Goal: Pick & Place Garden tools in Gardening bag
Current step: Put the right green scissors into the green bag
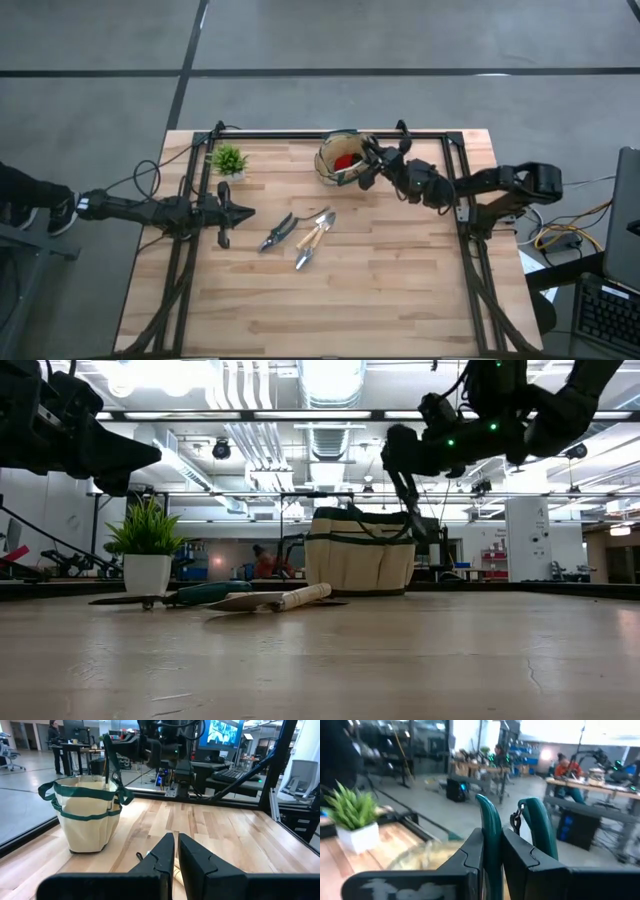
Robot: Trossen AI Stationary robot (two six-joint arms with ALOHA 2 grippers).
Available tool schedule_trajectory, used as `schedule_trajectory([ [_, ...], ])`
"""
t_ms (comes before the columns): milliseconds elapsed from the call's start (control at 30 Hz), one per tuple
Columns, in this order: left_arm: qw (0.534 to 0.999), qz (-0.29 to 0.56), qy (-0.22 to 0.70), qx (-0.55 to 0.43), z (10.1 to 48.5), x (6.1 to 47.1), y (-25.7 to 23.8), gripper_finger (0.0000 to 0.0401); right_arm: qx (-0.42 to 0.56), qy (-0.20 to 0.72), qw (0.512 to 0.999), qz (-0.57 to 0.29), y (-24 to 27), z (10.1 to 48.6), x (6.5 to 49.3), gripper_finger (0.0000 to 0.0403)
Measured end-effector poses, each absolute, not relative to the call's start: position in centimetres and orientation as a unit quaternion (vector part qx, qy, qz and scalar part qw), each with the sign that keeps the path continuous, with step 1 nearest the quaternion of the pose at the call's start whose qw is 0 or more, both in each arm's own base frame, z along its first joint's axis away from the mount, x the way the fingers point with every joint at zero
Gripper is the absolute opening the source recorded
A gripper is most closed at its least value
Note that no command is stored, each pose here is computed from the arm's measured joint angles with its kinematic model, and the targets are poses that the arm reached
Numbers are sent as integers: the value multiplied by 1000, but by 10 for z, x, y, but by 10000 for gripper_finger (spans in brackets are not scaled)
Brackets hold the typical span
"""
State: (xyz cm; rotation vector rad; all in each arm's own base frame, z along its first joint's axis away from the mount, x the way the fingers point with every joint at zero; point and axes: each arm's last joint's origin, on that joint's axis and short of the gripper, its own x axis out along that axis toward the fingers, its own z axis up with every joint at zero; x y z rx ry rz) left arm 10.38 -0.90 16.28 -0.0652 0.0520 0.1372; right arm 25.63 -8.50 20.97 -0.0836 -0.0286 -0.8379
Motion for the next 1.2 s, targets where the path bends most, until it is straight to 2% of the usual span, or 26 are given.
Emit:
schedule_trajectory([
  [233,997,69,26,-32,163,104,-9,30,-38,-57,920,-386,-100,203,262,36],
  [767,997,69,26,-33,163,104,-9,30,-47,-51,919,-388,-113,189,288,37],
  [1000,997,69,26,-33,163,104,-9,30,-51,-34,918,-393,-110,183,281,69],
  [1200,997,69,26,-33,163,104,-9,30,-81,-16,916,-393,-110,182,279,75],
])
